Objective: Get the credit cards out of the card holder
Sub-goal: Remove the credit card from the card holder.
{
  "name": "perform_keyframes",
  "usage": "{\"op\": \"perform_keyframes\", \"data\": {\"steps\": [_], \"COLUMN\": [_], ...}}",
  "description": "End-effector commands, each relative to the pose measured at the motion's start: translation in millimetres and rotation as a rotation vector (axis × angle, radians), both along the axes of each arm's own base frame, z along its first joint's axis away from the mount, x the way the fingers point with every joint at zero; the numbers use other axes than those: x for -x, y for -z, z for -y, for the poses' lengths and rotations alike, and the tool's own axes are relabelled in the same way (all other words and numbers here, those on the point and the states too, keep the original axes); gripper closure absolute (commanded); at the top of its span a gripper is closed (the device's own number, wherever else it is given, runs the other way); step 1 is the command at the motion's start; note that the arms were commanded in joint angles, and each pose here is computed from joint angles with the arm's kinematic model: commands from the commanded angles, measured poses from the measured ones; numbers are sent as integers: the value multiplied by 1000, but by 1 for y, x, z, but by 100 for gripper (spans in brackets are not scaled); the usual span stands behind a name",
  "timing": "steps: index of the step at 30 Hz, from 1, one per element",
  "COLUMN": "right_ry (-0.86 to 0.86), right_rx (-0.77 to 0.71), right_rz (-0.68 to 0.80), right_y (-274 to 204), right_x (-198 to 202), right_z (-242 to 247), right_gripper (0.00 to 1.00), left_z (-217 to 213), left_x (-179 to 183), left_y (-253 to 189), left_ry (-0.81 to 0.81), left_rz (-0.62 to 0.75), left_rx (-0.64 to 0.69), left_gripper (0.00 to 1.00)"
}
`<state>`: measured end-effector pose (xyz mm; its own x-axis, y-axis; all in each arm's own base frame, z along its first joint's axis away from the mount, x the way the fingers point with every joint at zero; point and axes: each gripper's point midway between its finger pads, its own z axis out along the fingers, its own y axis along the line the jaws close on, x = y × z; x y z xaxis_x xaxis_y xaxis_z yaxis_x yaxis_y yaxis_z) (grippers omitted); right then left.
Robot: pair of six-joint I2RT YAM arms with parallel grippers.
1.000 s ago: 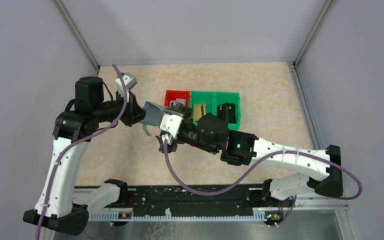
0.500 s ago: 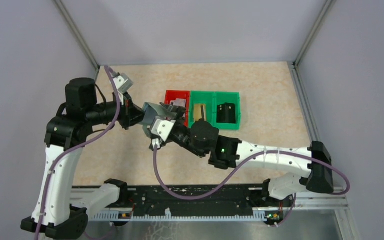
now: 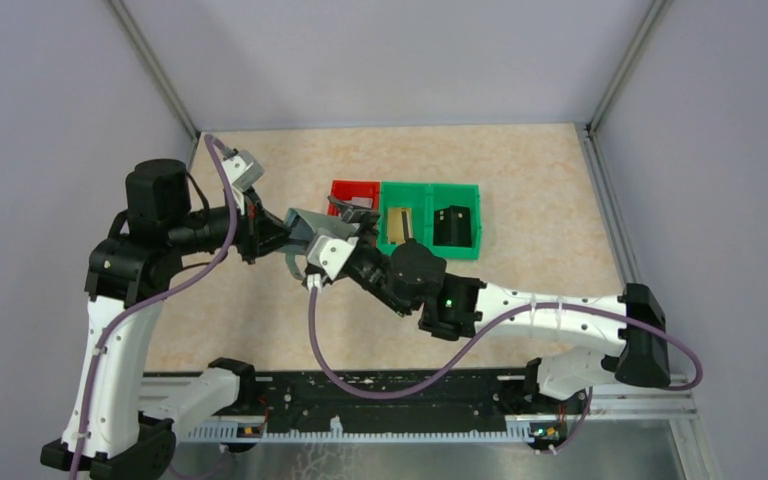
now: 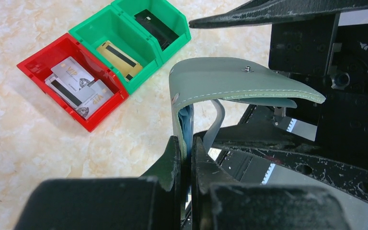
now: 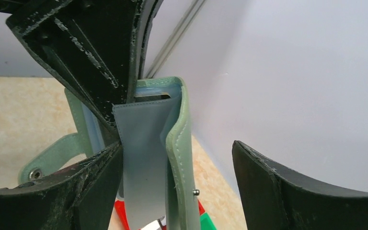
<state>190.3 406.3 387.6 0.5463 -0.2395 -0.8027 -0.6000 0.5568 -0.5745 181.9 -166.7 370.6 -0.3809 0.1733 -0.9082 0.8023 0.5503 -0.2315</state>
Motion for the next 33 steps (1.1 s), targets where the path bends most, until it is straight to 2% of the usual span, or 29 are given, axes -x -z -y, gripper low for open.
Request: {"op": "perform_keyframes", "data": {"steps": [1, 8, 20, 33], "right_ry": [73, 115, 187, 83], "right_rx": [-110, -143, -169, -167], "right_rz": [48, 57, 57, 28], "right_y": [-42, -49, -52, -54], "right_x": [-1, -6, -9, 3], "right_z": [24, 34, 66, 63], "right_gripper": [20, 18, 20, 22], "left_z": [3, 6, 10, 11], "left_x": [7, 11, 16, 23], "left_y": [-13, -17, -22, -23], "left_ry": [31, 54, 92, 121], "left_rz": [29, 22, 13, 21], "left_rx": [25, 42, 64, 70], "left_gripper": [100, 100, 100, 100]}}
